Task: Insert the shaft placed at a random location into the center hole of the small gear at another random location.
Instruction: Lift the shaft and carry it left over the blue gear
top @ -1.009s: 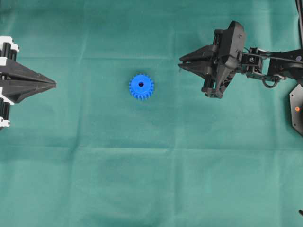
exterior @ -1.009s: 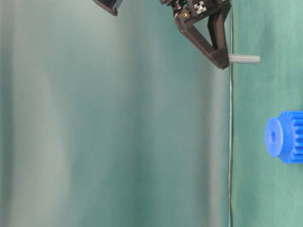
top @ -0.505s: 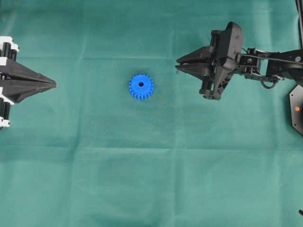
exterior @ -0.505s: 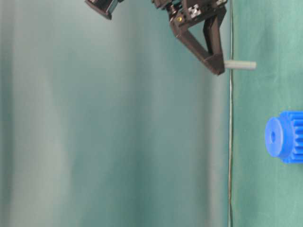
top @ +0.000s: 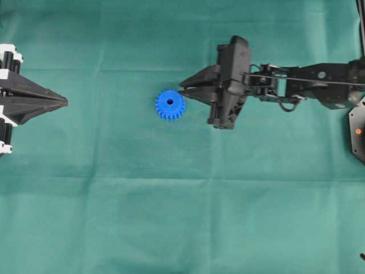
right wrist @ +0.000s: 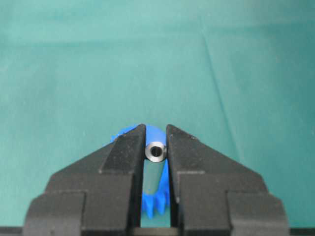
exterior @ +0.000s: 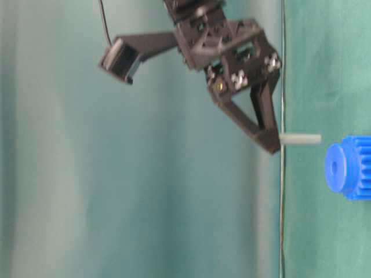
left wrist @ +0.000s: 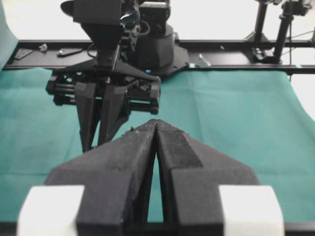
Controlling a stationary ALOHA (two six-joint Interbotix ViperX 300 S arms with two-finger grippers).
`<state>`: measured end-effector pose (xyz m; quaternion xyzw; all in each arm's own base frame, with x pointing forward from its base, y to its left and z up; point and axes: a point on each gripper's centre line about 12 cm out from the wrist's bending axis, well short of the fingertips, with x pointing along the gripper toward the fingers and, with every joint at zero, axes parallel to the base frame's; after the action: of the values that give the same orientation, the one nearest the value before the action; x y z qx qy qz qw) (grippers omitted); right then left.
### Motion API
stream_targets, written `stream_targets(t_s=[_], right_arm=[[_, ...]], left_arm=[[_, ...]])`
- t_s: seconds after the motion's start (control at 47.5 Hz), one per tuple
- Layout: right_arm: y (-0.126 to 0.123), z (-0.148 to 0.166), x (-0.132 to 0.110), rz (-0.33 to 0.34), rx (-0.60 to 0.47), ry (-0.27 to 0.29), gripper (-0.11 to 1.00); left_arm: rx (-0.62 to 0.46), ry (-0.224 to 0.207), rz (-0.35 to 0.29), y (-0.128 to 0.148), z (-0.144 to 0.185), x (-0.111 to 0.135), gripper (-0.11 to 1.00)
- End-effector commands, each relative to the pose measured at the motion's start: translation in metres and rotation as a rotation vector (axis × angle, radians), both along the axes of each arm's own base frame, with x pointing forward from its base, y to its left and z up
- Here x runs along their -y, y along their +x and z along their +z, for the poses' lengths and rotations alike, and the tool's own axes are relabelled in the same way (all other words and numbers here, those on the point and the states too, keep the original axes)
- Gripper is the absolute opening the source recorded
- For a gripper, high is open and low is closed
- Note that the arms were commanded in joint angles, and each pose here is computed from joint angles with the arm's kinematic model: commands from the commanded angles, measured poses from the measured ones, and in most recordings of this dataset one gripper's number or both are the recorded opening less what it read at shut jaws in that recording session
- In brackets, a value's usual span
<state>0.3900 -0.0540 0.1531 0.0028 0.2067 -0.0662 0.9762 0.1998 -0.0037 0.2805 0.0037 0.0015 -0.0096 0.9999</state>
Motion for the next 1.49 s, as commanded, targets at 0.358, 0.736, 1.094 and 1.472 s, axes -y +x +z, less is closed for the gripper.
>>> stream_targets(t_s=[0.358,0.736,1.094,1.472], right_arm=[[0.027,0.017,-0.005,0.029,0.054,-0.024,0.13],[0.027,0.008,-0.006,0.033,0.032,-0.026,0.13],[0.029,-0.005,-0.005,0.032,0.005,-0.023,0.13],[0.03,0.003,-0.004,0.031,0.02,-0.028,0.13]], left_arm=[[0.02,0.0,0.002,0.002,0.008,0.0,0.0],[0.018,0.0,0.002,0.003,0.008,0.0,0.0],[0.018,0.0,0.002,0.003,0.008,0.0,0.0],[0.018,0.0,0.002,0.003,0.008,0.0,0.0]])
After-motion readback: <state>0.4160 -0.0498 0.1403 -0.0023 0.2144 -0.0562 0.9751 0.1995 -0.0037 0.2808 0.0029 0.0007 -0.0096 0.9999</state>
